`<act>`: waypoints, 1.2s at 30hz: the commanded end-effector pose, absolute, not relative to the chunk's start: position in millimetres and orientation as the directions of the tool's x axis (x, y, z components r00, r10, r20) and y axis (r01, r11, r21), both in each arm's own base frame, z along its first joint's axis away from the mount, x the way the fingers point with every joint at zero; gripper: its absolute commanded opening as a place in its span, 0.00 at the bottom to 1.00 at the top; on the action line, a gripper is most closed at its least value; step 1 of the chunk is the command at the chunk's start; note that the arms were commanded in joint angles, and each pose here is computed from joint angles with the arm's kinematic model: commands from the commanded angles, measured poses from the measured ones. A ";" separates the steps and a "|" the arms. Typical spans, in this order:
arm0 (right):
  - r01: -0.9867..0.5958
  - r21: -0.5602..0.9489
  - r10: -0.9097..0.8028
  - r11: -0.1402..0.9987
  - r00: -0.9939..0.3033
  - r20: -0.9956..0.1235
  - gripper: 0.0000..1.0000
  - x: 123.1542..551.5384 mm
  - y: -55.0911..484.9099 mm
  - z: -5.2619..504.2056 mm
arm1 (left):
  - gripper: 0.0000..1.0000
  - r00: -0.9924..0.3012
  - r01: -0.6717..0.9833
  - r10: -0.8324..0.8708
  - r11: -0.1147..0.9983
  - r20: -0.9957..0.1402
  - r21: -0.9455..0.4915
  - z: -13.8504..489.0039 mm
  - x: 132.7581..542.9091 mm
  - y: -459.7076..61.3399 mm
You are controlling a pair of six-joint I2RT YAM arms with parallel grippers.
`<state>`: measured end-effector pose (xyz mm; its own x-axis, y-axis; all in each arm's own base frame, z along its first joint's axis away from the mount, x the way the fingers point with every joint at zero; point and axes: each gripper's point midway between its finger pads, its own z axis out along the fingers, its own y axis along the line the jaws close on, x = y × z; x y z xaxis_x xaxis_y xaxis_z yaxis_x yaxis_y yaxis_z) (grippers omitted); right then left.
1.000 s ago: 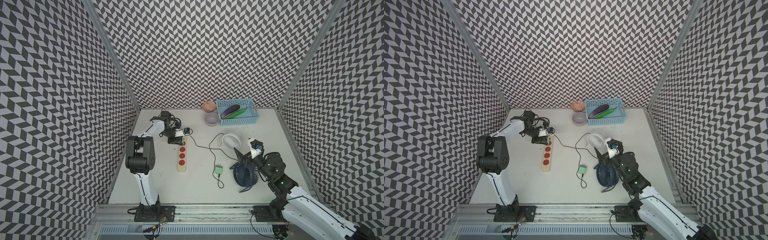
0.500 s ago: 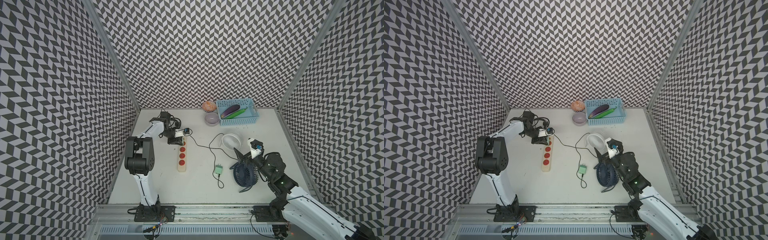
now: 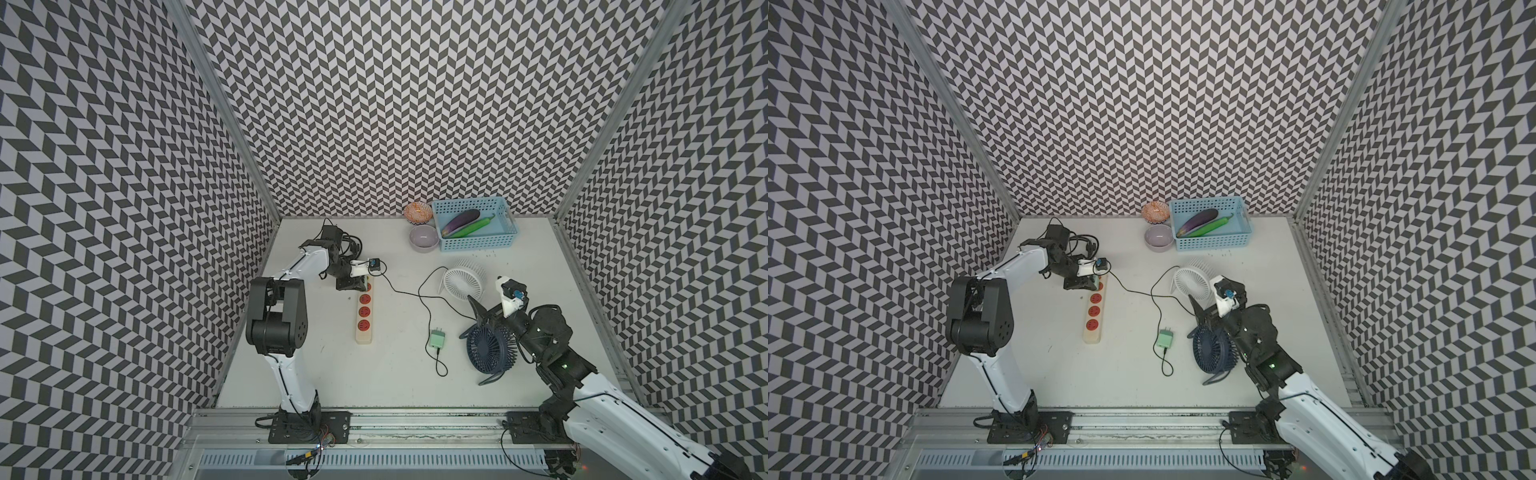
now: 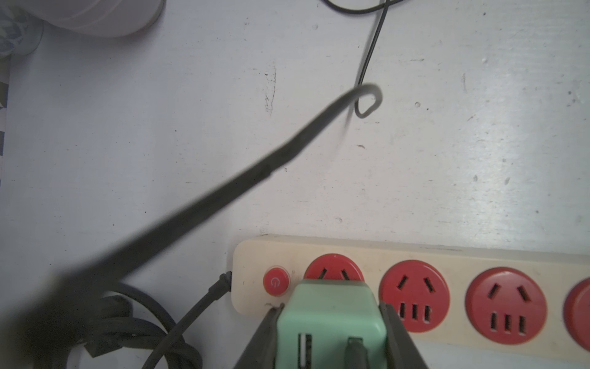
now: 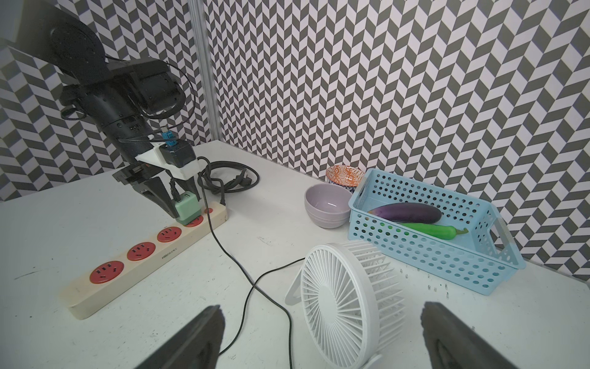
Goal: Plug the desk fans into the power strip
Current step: Insert the plug into the socket.
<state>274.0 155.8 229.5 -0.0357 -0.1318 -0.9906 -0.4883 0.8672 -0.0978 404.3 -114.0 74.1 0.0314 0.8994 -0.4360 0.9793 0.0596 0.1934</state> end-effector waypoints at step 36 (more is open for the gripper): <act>-0.493 -0.085 -0.077 0.866 0.037 -0.996 1.00 267.6 154.3 249.1 | 1.00 0.119 0.933 0.843 0.087 -0.525 0.350 163.3 389.9 -139.6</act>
